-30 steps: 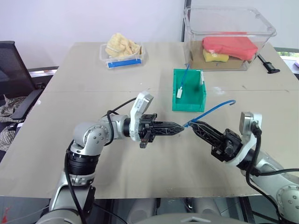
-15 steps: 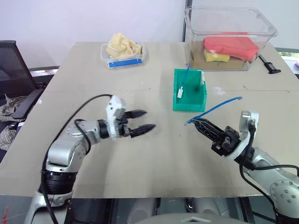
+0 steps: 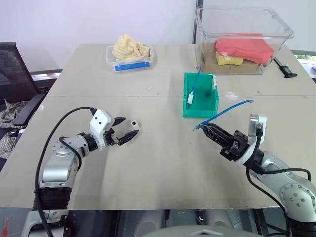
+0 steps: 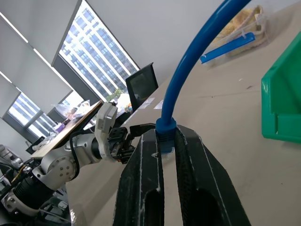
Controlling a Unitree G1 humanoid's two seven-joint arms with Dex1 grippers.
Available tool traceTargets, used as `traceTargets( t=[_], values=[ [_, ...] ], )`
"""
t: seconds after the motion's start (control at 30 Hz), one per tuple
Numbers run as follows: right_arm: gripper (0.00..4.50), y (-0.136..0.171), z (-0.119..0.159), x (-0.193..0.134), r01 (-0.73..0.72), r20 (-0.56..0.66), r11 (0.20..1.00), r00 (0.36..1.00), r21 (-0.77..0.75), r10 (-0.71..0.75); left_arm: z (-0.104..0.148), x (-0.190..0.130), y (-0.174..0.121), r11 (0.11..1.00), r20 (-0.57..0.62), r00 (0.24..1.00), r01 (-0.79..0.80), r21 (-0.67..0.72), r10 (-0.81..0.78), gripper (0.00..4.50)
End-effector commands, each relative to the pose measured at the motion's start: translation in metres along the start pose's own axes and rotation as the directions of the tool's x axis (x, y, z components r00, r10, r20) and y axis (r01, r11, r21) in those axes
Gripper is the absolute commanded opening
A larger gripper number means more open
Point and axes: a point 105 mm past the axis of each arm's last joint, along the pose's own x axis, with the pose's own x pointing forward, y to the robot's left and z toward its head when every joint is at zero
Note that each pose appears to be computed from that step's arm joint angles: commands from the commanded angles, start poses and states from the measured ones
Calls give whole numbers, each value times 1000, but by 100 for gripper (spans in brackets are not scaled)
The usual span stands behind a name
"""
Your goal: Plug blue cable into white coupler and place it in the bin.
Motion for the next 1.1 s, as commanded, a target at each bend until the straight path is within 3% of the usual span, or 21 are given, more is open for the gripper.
traceTargets(
  t=[0.03, 0.23, 0.37, 0.47, 0.5, 0.7, 0.77, 1.1],
  values=[
    [0, 9, 3, 0, -26, 12, 999, 1000, -22, 27, 7, 2, 8, 999, 15, 1000, -22, 45, 21, 416],
    [0, 10, 1, -2, -10, 14, 999, 1000, -31, 11, 7, 11, 13, 999, 7, 1000, -14, 50, 13, 416],
    [0, 9, 1, -3, 1, 13, 999, 1000, -35, -1, 5, 19, 8, 996, -10, 999, 42, 76, -41, 246],
    [0, 9, 2, -5, 8, 8, 999, 1000, -46, -8, 4, 24, 1, 992, -10, 996, 91, 88, -90, 77],
    [0, 8, 3, -6, 10, 6, 998, 1000, -56, -10, 5, 25, -3, 989, 2, 993, 118, 86, -119, 54],
    [0, 14, 9, -5, -57, -51, 975, 998, -216, 47, 27, 36, -56, 906, 45, 907, 413, 96, -418, 56],
    [0, 16, 6, 2, -121, -139, 946, 987, -301, 82, 38, 50, -78, 851, 43, 855, 508, 133, -517, 56],
    [0, -1, -8, 32, -371, -426, 788, 892, -491, 154, 45, 92, -126, 661, -71, 694, 707, 251, -716, 56]
  ],
)
